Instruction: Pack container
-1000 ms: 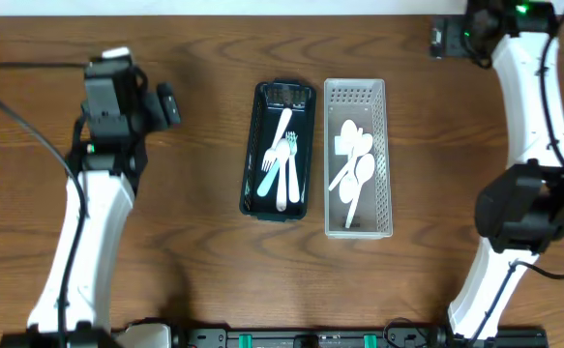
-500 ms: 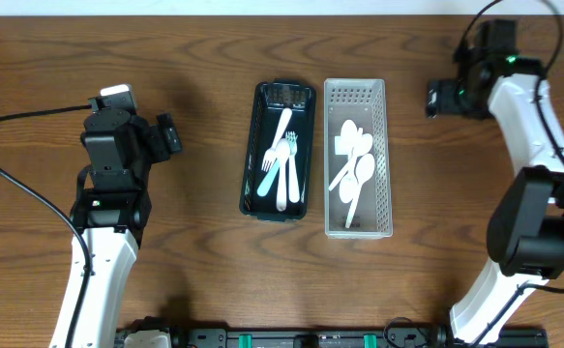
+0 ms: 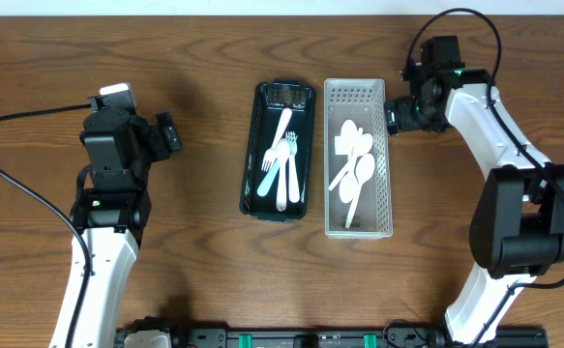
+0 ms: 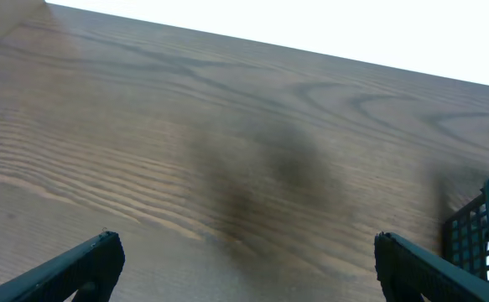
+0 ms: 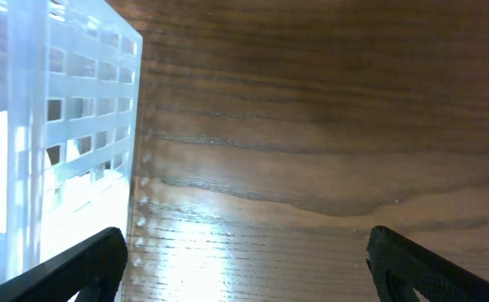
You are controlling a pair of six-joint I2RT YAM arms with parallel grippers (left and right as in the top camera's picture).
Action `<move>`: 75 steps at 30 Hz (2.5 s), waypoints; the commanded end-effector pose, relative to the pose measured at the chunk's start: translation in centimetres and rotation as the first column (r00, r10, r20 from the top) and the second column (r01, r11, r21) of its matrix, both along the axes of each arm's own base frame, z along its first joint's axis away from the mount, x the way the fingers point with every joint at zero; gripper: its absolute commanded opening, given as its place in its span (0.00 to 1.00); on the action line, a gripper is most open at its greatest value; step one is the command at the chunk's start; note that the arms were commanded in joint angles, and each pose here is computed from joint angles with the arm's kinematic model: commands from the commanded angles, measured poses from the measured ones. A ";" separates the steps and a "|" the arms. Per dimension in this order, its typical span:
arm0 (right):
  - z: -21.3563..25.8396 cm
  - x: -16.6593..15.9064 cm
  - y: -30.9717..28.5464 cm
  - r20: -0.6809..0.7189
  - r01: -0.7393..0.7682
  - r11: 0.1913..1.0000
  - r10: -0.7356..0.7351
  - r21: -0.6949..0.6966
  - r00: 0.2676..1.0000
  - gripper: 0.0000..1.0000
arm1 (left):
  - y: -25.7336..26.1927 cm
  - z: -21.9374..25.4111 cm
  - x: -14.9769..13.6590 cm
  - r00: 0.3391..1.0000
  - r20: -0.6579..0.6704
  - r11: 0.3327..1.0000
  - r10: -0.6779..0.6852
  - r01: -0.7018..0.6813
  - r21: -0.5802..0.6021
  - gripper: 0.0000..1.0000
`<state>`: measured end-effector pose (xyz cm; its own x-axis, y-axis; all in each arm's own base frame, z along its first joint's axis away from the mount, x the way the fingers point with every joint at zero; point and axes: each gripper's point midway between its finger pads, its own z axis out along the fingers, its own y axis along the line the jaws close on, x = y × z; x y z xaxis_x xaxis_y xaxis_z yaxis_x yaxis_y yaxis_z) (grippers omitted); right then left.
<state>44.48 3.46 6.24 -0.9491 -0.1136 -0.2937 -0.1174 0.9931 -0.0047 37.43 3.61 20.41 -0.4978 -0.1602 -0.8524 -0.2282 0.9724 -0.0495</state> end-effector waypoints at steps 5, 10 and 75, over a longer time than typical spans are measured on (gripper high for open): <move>0.1 -0.4 2.3 0.001 -0.111 0.991 0.112 0.081 0.994 0.94 | 0.3 0.4 -0.2 1.000 0.011 1.000 0.010 -0.010 0.016 0.98; 0.4 -0.7 4.3 0.012 -0.189 0.966 0.190 0.175 0.982 0.95 | 0.3 0.4 -0.2 1.000 0.011 1.000 0.010 -0.010 0.016 0.98; 13.3 -16.6 -3.8 0.558 0.122 0.992 -0.106 0.009 0.823 0.99 | -6.4 3.3 -14.0 0.879 0.389 0.961 -0.277 0.247 0.126 0.98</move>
<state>28.65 -1.12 19.07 -0.6611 -0.0251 -0.7498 0.0378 0.9971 -0.0667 23.81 -3.72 23.01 -0.1625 0.0096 -0.9867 0.1069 0.9942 -0.0080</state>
